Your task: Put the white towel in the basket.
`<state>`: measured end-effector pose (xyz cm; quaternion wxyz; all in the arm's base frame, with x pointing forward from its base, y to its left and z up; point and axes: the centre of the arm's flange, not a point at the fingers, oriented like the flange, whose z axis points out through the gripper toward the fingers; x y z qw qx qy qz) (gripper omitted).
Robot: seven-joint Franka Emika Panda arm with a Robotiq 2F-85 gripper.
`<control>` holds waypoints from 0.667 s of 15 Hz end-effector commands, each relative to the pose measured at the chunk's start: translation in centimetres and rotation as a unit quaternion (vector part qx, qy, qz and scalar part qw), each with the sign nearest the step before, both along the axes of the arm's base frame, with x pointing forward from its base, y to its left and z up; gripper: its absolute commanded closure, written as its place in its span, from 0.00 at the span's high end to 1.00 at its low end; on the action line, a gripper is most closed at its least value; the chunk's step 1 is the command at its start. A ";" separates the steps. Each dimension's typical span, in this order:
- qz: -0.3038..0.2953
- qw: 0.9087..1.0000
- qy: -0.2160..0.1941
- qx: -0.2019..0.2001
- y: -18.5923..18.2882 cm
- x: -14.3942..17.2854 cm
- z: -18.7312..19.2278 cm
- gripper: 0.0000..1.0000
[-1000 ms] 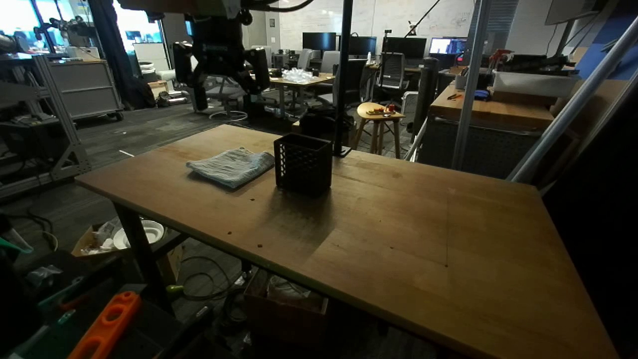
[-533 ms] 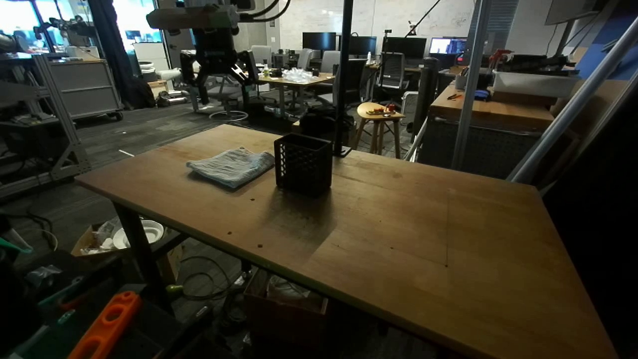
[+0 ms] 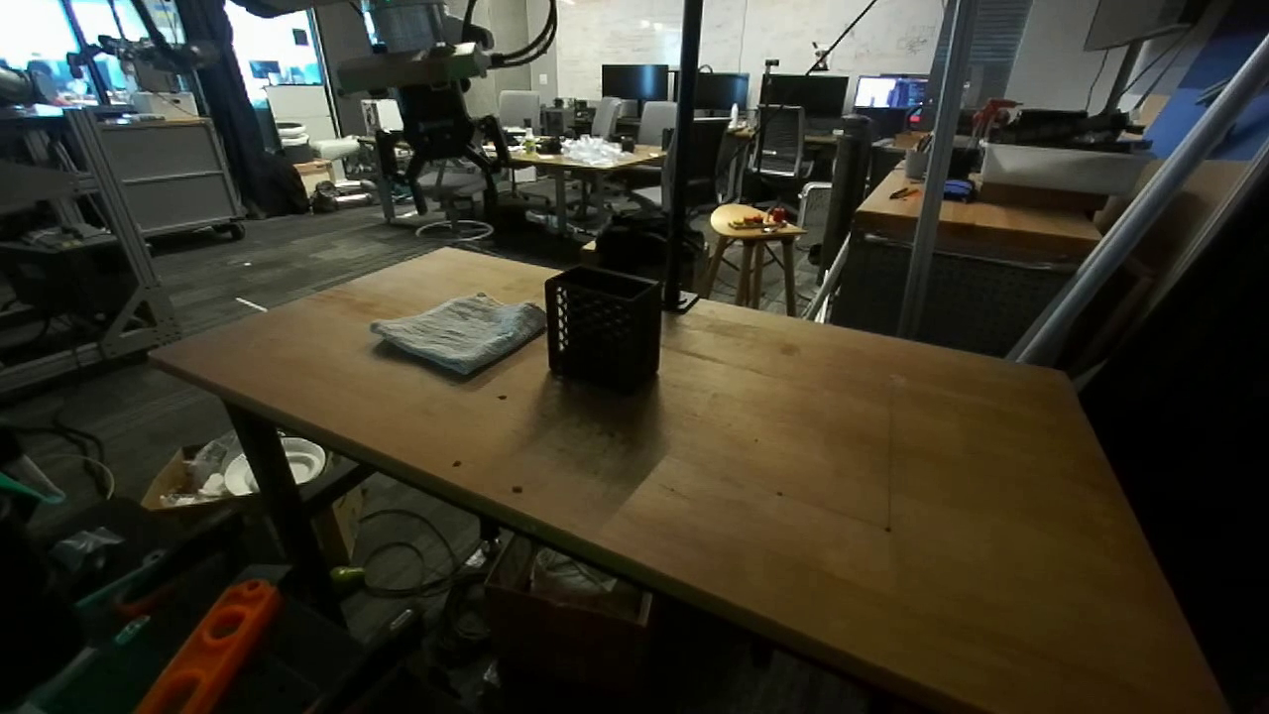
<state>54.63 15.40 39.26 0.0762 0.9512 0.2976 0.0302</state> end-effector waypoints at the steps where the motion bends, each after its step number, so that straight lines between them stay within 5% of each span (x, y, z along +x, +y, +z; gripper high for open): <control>1: 0.035 0.999 -0.012 -0.002 0.9 3.9 -0.7 1.00; 10: 0.088 0.996 0.005 0.024 2.6 8.3 -6.0 1.00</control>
